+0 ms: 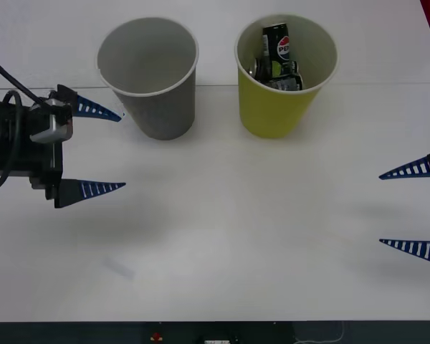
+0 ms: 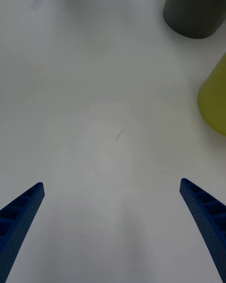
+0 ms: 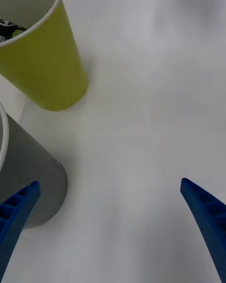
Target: Put the can into the green bin and the plastic bottle into the gray bin
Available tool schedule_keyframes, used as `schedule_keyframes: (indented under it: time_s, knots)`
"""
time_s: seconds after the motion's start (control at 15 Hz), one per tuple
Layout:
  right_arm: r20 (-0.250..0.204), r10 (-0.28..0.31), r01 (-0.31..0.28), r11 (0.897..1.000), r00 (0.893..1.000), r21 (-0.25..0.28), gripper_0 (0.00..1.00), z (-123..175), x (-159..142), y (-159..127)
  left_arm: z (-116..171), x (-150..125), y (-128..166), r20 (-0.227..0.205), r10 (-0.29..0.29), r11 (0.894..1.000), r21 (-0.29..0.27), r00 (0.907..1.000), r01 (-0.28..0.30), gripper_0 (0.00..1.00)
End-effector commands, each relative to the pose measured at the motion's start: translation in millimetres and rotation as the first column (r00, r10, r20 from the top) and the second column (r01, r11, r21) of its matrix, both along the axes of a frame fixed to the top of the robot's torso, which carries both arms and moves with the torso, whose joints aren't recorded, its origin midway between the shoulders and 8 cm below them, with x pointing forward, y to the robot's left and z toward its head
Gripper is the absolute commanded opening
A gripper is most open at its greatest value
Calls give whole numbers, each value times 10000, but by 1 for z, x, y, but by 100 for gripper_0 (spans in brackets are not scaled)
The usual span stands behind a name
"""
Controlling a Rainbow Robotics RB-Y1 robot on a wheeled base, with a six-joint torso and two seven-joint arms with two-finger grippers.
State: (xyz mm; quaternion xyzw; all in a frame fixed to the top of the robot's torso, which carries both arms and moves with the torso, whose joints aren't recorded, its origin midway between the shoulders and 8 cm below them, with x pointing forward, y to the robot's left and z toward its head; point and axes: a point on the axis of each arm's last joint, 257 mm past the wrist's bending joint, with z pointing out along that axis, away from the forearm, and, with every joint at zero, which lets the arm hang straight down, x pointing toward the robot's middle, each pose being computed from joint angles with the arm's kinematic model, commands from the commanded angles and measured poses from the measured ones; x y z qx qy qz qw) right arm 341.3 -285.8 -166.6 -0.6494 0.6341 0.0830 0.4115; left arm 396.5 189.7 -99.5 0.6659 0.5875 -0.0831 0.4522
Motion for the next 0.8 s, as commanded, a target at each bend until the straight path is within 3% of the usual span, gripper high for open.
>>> schedule_keyframes:
  time_s: [0.07, 0.8]
  knots:
    - [0, 0, 0, 10000, 10000, 0, 100, 0, 0, 0, -14, -8, 16, 59, -182, 9989, 433, 9998, 179, 100]
    - [0, 0, 0, 10000, 10000, 0, 100, 0, 0, 0, -53, -44, 50, -1113, 19, 9963, 860, 9938, 77, 100]
